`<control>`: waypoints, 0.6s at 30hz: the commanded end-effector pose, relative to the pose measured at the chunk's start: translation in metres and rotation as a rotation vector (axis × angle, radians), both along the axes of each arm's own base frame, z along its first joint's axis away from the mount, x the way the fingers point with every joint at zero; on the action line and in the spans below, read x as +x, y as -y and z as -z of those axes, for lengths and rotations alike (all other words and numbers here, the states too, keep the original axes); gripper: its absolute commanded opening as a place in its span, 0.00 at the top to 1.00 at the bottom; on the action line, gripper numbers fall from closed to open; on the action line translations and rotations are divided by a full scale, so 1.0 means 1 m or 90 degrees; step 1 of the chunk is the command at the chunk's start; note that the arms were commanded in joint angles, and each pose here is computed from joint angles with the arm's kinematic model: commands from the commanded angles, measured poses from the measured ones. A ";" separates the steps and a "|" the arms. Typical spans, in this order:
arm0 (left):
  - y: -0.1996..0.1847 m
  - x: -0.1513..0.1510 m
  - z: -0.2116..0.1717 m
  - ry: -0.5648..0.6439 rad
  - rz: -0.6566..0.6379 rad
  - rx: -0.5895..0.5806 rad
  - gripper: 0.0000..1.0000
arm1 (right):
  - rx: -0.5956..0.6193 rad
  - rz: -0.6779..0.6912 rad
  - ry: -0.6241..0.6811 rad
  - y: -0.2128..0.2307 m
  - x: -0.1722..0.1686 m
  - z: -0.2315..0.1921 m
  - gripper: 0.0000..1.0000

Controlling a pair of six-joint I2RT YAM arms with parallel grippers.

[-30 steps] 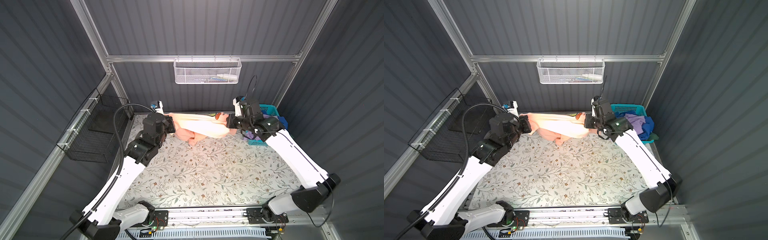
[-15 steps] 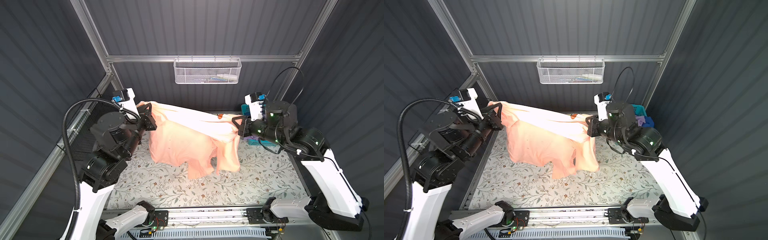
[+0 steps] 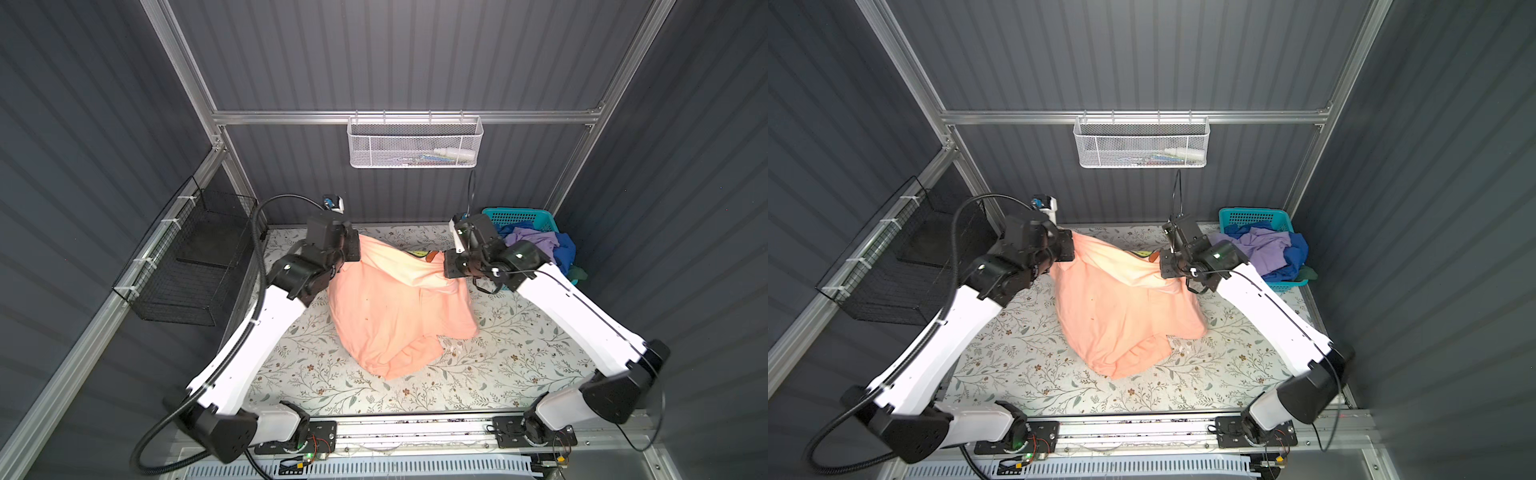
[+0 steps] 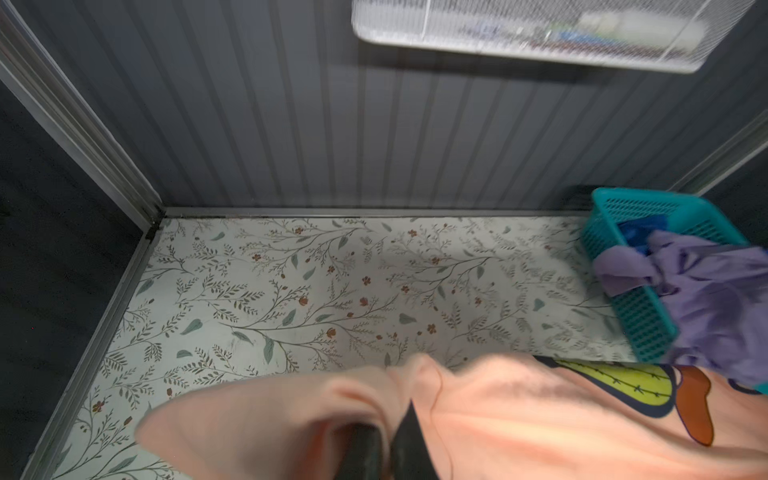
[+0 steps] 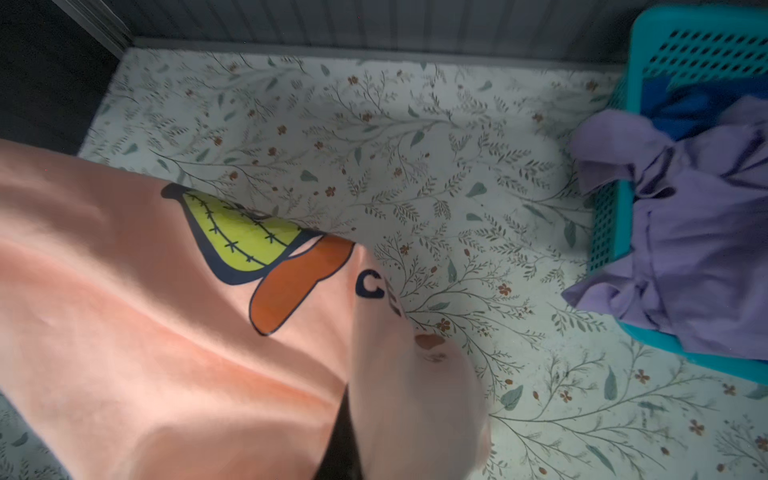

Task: Fold and stack the t-shirts
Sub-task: 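Lower the peach t-shirt onto the table and open both grippers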

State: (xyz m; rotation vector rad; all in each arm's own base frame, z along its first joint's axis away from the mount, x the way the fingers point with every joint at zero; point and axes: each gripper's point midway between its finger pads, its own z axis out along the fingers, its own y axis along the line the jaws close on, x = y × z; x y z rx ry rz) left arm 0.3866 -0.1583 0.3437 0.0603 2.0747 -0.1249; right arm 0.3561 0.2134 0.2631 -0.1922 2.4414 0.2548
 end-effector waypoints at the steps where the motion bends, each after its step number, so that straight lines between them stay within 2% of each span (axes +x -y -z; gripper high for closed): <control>1: 0.011 0.046 0.015 0.023 -0.030 0.027 1.00 | 0.048 0.011 -0.043 -0.004 0.028 0.027 1.00; 5: 0.052 0.105 0.038 0.003 0.024 0.062 1.00 | 0.032 0.056 -0.101 0.014 0.053 0.063 1.00; 6: 0.060 0.115 0.040 -0.002 0.035 0.070 0.98 | 0.037 0.061 -0.115 0.016 0.056 0.070 0.95; 7: 0.067 0.125 0.044 -0.016 0.045 0.084 0.54 | 0.040 0.069 -0.130 0.020 0.057 0.076 0.77; 8: 0.070 0.131 0.047 -0.027 0.047 0.097 0.14 | 0.043 0.081 -0.138 0.026 0.057 0.080 0.59; 9: 0.072 0.135 0.049 -0.038 0.048 0.104 0.02 | 0.044 0.089 -0.141 0.030 0.056 0.082 0.50; 11: 0.067 0.132 0.051 -0.046 0.035 0.117 0.00 | 0.043 0.106 -0.134 0.039 0.051 0.083 0.28; 12: 0.063 0.129 0.051 -0.039 0.031 0.119 0.00 | 0.041 0.110 -0.129 0.042 0.048 0.083 0.23; 14: 0.050 0.111 0.051 -0.023 0.014 0.111 0.00 | 0.033 0.125 -0.124 0.051 0.039 0.083 0.19; 18: 0.018 0.065 0.065 -0.024 -0.021 0.087 0.00 | 0.031 0.133 -0.139 0.057 0.010 0.088 0.19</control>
